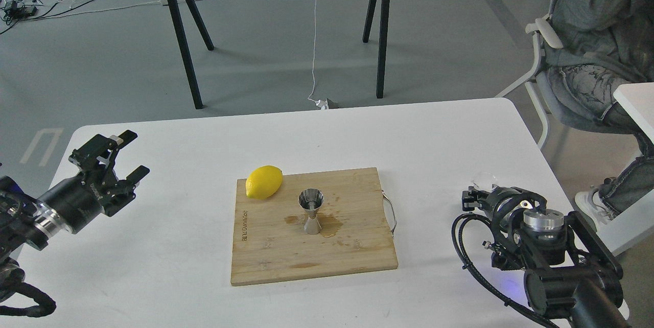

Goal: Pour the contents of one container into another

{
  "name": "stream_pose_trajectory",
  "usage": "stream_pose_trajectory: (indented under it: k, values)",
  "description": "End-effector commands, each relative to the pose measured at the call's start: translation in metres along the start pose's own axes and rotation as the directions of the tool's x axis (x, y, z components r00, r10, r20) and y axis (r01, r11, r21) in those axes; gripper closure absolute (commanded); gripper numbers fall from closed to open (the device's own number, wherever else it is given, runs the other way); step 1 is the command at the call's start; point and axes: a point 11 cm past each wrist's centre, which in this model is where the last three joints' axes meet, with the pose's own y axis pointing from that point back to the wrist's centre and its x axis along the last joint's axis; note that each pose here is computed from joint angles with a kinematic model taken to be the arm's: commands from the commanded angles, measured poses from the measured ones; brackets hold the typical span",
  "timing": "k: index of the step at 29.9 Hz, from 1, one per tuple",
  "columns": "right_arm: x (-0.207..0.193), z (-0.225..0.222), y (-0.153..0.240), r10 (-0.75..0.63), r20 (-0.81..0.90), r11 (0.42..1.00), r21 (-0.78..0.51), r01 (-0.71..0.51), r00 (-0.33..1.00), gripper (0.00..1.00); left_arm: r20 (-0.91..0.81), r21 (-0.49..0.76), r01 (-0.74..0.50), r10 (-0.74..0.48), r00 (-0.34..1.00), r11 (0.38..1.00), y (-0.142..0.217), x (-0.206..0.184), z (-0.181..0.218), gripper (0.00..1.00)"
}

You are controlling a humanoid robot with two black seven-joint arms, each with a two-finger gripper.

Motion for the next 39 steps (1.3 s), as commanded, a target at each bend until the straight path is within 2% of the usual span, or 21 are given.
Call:
stream_pose_trajectory:
  k: [1, 11, 15, 17, 18, 30, 37, 39]
  values:
    - [-0.001, 0.000, 0.000, -0.003, -0.001, 1.000, -0.001, 0.003, 1.000, 0.45, 0.001, 0.000, -0.001, 0.001, 1.000, 1.000, 0.000, 0.001, 0.000, 0.02]
    - [0.001, 0.000, 0.001, 0.000, -0.005, 1.000, 0.000, 0.000, 1.000, 0.31, 0.001, 0.000, -0.001, 0.001, 1.000, 1.000, 0.000, 0.001, 0.000, 0.02]
    - [0.000, 0.000, 0.001, -0.002, -0.005, 1.000, 0.001, 0.002, 1.000, 0.20, 0.001, 0.000, -0.001, 0.001, 1.000, 1.000, 0.000, 0.001, 0.000, 0.02]
    - [-0.001, 0.000, 0.002, -0.006, -0.005, 1.000, 0.001, 0.006, 1.000, 0.08, 0.001, 0.000, -0.001, 0.001, 1.000, 1.000, 0.000, 0.001, 0.000, 0.02]
    - [-0.001, -0.001, 0.002, -0.008, -0.005, 1.000, 0.002, 0.008, 1.000, 0.07, 0.001, 0.000, -0.001, 0.001, 1.000, 1.000, 0.000, 0.001, 0.000, 0.02]
    - [-0.015, -0.006, 0.005, -0.042, -0.019, 0.999, 0.011, 0.042, 0.999, 0.02, 0.000, 0.000, 0.000, 0.000, 1.000, 1.000, 0.000, 0.000, 0.000, 0.02]
    - [-0.043, -0.014, 0.008, -0.096, -0.050, 0.995, 0.025, 0.097, 0.994, 0.02, 0.002, -0.001, -0.001, 0.001, 1.000, 1.000, 0.000, 0.001, 0.001, 0.02]
    - [-0.052, -0.007, 0.008, -0.111, -0.105, 0.993, 0.016, 0.114, 0.988, 0.02, 0.002, -0.001, -0.001, 0.001, 1.000, 1.000, 0.000, 0.001, 0.001, 0.02]
